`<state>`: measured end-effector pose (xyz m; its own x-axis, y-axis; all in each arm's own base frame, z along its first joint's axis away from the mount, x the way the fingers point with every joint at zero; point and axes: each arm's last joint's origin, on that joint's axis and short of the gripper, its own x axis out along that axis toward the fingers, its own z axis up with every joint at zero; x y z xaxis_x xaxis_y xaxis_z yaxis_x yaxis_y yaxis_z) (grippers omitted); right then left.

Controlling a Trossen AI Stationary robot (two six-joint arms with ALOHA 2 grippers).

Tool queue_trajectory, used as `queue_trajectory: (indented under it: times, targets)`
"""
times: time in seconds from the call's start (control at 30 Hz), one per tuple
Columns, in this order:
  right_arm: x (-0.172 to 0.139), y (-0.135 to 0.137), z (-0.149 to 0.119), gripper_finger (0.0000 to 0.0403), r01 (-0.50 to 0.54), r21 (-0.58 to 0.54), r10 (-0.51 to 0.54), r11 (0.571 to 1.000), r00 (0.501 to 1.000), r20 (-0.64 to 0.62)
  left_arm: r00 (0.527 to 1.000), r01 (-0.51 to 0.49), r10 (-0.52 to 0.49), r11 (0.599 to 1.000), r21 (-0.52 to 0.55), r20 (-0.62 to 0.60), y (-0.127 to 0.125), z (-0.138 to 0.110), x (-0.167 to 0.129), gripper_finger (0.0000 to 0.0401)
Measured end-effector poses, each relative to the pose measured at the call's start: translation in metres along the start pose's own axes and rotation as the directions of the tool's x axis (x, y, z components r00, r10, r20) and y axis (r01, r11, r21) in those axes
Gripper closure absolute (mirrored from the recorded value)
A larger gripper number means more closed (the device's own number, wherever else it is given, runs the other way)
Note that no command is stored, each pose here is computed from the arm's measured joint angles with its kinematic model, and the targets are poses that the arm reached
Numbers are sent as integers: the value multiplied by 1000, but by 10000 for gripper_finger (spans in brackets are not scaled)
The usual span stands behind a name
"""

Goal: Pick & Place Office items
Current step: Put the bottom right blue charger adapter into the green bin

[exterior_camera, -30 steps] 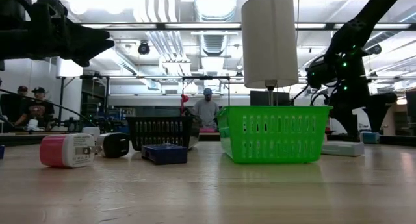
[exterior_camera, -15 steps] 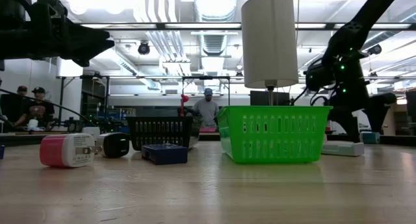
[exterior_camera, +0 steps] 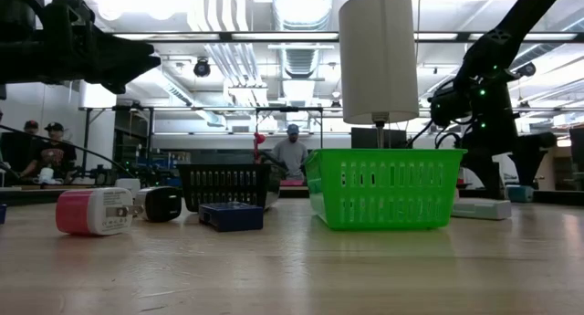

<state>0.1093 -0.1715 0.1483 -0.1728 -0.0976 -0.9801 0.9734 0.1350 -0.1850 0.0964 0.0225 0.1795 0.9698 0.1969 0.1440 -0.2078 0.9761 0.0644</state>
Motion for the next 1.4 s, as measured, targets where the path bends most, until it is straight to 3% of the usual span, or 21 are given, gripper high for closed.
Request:
queue_trajectory:
  times: [0.57,0.8,1.4]
  targets:
    - [0,0,1,83,4,20,-4,1000,1000,13,1000,0,0,1000,0,0,0,0,0,176]
    - [3,4,1,154,-105,16,105,994,994,-3,1000,0,0,1000,0,0,0,0,0,176]
    - [9,6,-1,270,-136,23,136,990,991,22,1000,0,0,1000,0,0,0,0,0,176]
